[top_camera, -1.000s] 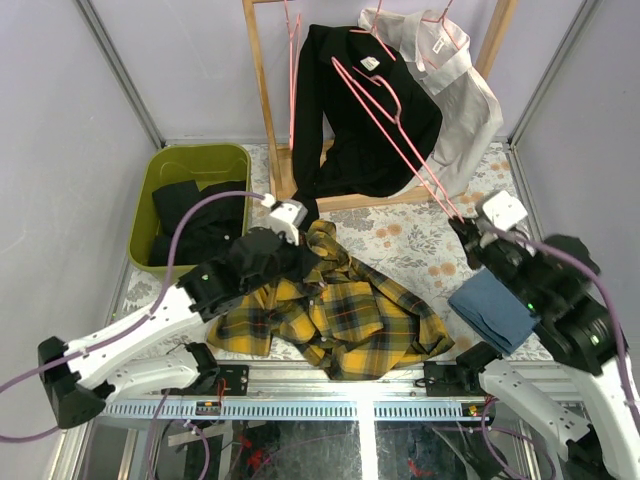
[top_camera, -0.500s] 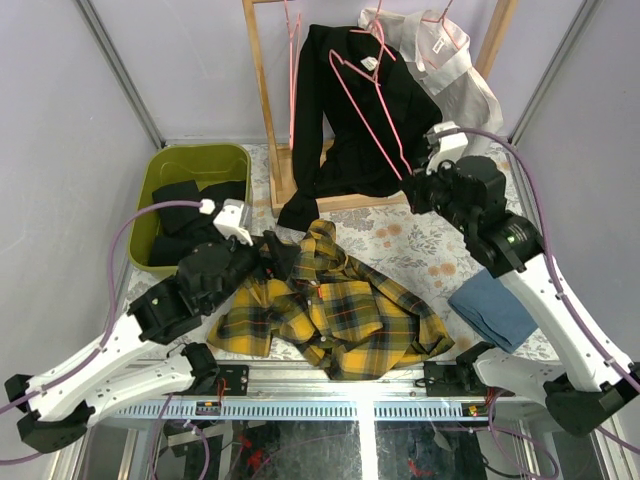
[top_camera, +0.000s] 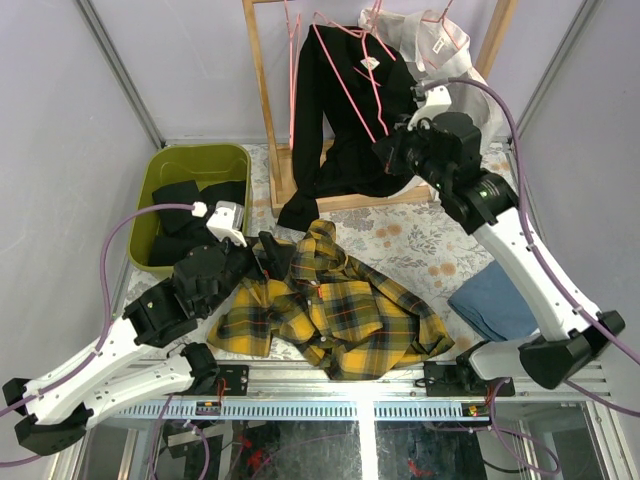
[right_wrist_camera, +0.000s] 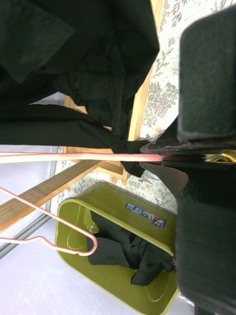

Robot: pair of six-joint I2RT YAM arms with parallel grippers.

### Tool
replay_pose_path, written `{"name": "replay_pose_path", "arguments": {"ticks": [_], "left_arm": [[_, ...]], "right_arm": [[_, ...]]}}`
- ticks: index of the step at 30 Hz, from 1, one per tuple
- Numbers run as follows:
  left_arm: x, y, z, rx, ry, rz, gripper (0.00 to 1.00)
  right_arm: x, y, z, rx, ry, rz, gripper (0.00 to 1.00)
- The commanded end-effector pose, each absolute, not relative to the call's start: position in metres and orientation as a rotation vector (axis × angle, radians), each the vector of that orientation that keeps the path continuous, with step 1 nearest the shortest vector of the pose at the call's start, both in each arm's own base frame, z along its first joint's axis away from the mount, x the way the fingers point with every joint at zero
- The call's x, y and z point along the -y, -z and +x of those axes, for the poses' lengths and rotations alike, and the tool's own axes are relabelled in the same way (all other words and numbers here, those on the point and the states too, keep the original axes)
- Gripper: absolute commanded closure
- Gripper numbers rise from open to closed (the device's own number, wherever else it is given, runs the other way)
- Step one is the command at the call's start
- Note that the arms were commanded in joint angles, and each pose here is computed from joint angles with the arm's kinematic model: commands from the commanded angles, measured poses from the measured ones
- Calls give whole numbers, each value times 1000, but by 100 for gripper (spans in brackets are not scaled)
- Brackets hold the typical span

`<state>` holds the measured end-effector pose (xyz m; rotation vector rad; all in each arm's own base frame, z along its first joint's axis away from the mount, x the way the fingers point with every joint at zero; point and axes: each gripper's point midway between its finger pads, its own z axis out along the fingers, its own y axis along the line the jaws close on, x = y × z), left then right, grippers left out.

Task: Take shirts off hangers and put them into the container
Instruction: Place the hanger at the clothesline, then pick up the shirt from the center of the board.

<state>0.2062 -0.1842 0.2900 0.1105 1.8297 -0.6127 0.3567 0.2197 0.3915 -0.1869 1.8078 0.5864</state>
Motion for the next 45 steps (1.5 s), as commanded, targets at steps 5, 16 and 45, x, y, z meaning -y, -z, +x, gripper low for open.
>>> {"name": "replay_pose_path", "arguments": {"ticks": [5,16,45], "left_arm": [[177,-295,209,-1820,592,56,0],[180,-291,210,-1834,598,45,0],[198,-294,215,-1842,647,47,0]], "right_arm": [[-245,-443,387,-1736,-660,-170,100],[-258,-393,438,-1971,-415,-241,100],[-236,-403,372,-1808,-458,-356,26]]}}
